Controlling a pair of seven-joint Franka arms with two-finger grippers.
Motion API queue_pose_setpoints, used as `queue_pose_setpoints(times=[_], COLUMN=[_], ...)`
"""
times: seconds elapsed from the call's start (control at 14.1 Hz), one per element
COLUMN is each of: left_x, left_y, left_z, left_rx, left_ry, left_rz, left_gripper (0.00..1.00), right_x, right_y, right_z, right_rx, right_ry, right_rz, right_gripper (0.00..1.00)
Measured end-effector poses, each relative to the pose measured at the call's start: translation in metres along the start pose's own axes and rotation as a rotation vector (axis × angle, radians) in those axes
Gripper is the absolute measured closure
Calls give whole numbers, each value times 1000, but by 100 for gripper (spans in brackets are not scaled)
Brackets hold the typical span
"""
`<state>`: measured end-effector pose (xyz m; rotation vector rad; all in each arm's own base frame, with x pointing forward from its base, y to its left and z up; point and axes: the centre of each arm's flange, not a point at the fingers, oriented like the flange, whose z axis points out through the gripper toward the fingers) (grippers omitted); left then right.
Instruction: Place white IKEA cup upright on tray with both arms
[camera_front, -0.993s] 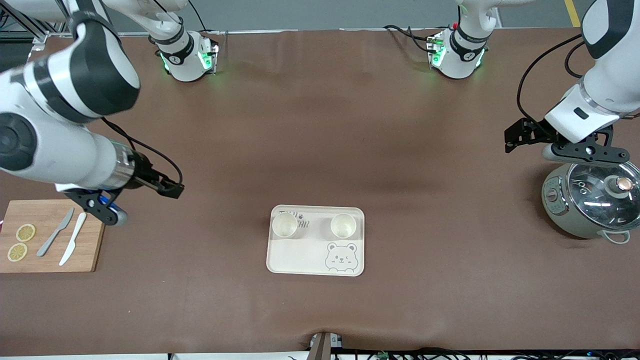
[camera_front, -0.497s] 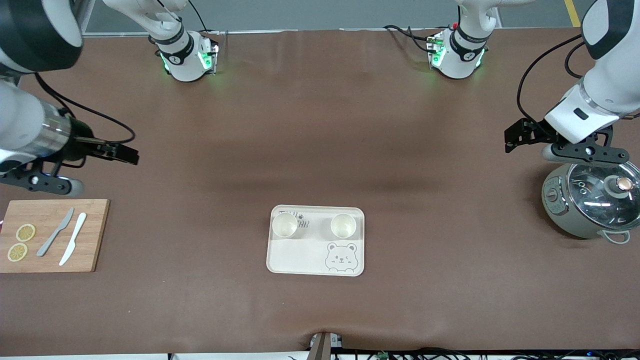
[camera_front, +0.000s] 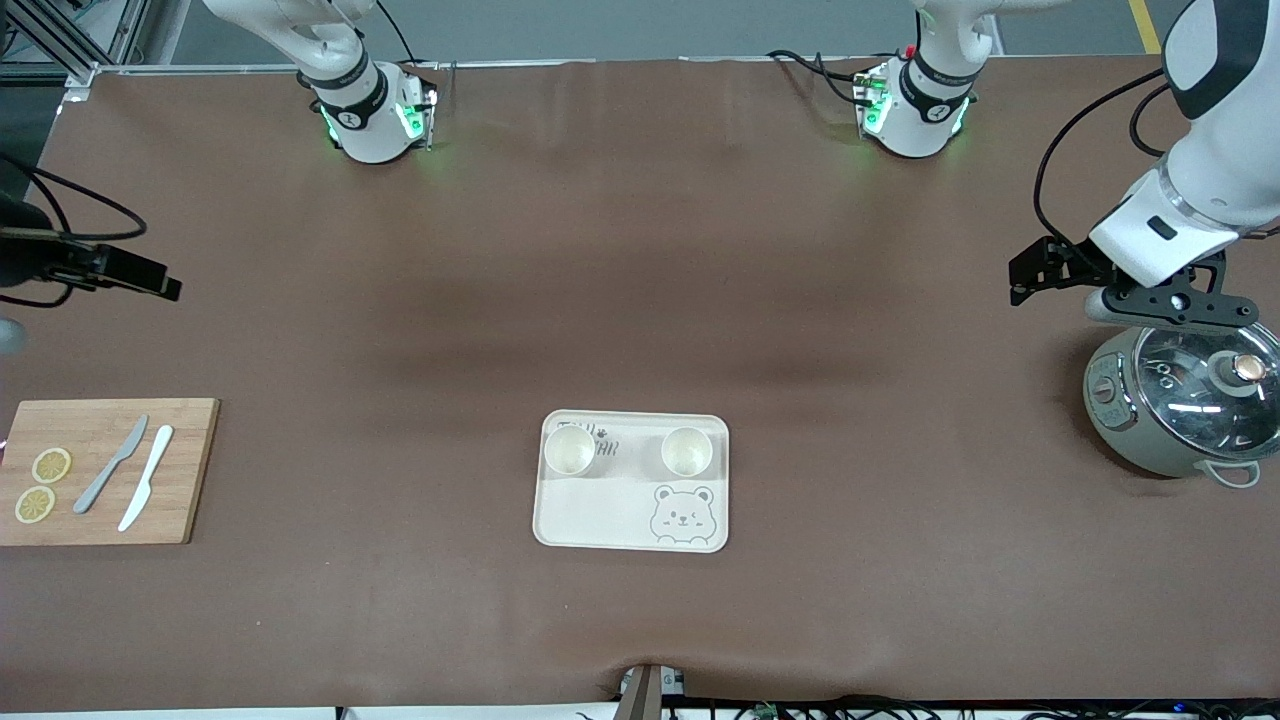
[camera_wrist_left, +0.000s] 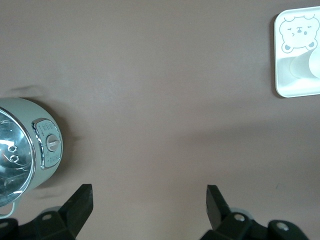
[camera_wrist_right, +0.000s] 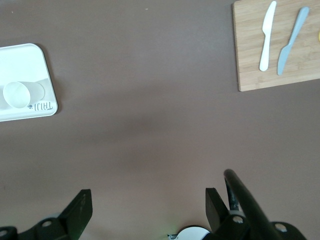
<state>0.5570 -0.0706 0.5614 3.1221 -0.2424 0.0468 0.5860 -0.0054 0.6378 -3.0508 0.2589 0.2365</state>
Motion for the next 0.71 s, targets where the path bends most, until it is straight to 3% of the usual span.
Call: queue_pose_setpoints(times=[0.14, 0.43, 0.71], left_x=[0, 0, 0], left_y=[0, 0, 0], left_z=[0, 2, 2], left_rx=[0, 0, 0], left_ry=[-1, -4, -4], left_rz=[0, 0, -1], left_gripper=[0, 0, 0], right_x=[-6, -28, -39], right_y=[9, 15, 19], right_z=[-2, -2, 3], right_rx=[3, 19, 18], right_ry=[5, 63, 63], right_rz=[10, 11, 11], right_gripper=[0, 0, 0])
